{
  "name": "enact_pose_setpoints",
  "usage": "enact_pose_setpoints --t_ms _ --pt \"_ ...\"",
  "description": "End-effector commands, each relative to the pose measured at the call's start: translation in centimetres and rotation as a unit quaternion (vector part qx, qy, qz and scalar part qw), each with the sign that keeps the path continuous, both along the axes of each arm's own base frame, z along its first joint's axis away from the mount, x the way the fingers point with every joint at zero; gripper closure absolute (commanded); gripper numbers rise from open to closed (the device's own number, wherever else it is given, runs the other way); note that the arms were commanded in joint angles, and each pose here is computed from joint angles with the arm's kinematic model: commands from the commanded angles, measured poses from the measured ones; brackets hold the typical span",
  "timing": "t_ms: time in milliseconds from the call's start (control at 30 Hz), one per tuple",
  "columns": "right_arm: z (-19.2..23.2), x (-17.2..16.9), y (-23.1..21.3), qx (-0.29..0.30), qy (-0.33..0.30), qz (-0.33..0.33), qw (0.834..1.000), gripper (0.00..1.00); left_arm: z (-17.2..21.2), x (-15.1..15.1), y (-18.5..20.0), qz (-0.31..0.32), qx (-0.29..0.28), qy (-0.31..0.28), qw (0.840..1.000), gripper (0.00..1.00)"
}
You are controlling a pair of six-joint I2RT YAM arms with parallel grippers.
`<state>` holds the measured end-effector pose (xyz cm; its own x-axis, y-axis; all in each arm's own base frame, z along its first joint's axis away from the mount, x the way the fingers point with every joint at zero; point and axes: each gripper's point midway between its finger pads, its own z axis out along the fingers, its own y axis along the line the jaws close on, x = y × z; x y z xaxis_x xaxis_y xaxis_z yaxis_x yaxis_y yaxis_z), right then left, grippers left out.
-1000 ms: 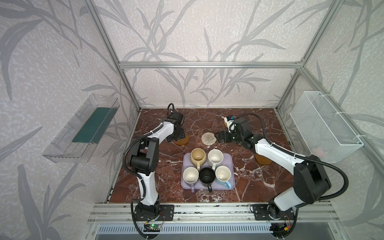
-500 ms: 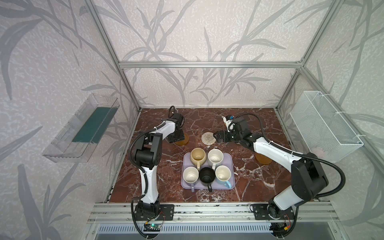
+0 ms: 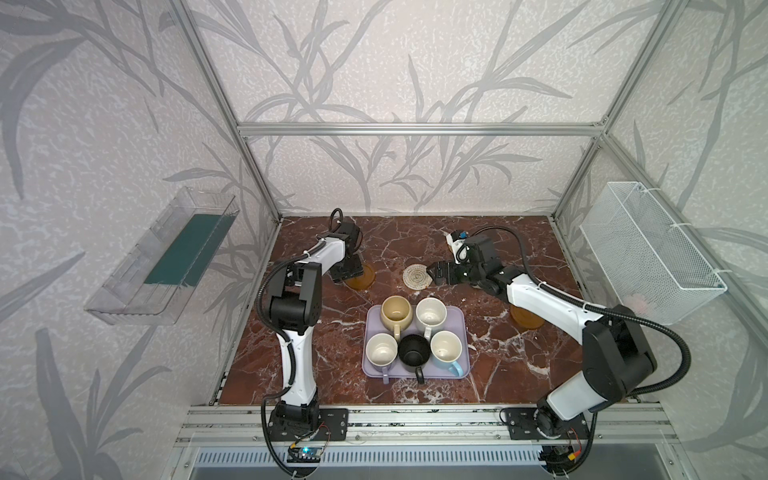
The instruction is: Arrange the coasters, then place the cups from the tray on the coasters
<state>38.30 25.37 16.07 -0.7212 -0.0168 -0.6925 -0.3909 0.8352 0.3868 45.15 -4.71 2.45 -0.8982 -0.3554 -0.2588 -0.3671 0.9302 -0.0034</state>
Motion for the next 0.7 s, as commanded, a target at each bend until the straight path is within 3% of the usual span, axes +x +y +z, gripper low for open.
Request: enact_pose_setpoints --t_ms 0,667 --pt "-0.3 0.1 0.2 -0.003 0.006 -0.003 1.000 0.01 -0.3 0.2 0.8 0.002 0.024 0.015 1.000 0.45" --pt "-0.1 -0.1 0.2 0.000 0.010 -0.001 1.000 0.01 1.4 1.1 1.4 0.012 0.028 -0.005 1.000 0.45"
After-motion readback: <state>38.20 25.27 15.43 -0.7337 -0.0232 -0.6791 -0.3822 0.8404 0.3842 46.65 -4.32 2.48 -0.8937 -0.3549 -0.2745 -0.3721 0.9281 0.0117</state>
